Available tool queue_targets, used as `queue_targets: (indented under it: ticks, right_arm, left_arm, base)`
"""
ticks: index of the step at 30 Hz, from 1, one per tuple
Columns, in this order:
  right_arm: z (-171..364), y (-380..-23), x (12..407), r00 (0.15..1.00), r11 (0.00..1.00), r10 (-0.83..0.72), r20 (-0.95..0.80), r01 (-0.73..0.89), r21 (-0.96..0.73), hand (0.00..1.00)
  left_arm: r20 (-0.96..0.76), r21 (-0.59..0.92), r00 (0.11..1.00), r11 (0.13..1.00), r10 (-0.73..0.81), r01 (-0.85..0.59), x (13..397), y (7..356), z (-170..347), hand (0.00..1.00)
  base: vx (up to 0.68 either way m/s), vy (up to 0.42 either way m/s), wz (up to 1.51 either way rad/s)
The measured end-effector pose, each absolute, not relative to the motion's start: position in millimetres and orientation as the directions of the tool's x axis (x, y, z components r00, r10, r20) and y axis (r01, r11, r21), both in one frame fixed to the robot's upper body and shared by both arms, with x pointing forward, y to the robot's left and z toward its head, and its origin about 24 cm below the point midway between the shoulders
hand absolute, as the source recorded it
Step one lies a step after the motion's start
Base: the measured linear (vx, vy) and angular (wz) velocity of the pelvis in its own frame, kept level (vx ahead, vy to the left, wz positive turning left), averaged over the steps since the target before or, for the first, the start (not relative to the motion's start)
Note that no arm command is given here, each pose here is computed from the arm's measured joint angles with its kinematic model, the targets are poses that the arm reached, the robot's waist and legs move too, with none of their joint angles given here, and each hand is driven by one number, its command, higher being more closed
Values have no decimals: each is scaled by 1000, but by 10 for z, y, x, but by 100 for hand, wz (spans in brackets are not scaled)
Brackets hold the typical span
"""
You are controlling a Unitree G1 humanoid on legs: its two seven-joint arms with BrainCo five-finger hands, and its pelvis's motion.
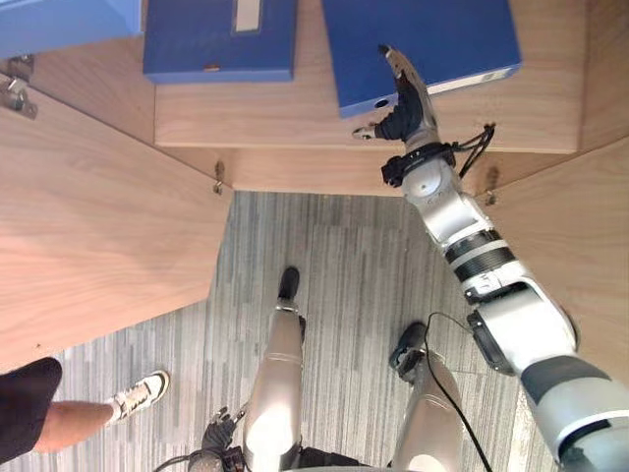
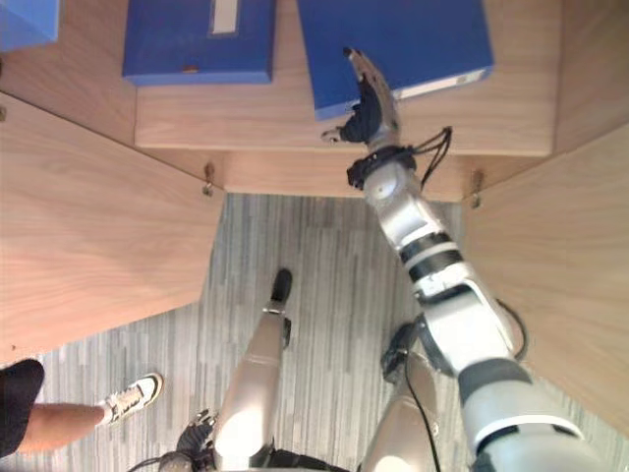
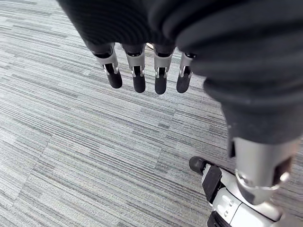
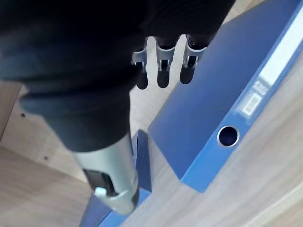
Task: Walk over to the cabinet, pick up the folder, carry it to the office cabinet, place the folder inside the office cabinet, then close the office cabinet door
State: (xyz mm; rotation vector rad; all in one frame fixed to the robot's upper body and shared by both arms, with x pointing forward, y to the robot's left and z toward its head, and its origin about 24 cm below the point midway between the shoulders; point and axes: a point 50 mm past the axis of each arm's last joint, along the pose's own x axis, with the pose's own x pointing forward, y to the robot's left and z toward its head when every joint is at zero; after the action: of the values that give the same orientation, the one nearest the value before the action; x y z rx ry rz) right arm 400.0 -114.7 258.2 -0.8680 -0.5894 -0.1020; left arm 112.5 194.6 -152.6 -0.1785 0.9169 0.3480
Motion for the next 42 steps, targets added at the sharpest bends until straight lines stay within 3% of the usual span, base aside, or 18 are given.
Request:
queue_targets:
  ticks: [7,18,23,29,34,42]
  right_arm:
    - [2754,-840,3957,787,539,302,538,325,-777,0]
    - [2673,-512,3914,778,586,354,520,248,-771,0]
    - [2524,-609,4047,846,578,289,448,218,-786,0]
    - [2688,-914,4112,870,700,158,468,235,-674,0]
    - [3000,-1020,3997,806,778,130,577,278,-563,0]
    - [3151,-1212,3964,795,882,21,606,270,-385,0]
  left_arm:
    - [-793,-9,563,920,232,-391,1168,1967,-1511,0]
    - [-814,7,521,902,256,-432,1111,2021,-1543,0]
    - [-815,3,517,893,263,-450,1145,2021,-1542,0]
    - [-805,-67,529,844,269,-532,1262,1922,-1520,0]
    - [-788,-135,549,792,278,-596,1348,1849,-1479,0]
    - [-776,-159,565,780,281,-606,1399,1850,-1449,0]
  base:
    - [72,-4,7]
    - [39,8,4]
    - [26,6,2]
    - [-13,24,2]
    - [-105,106,-3]
    - [-55,70,4]
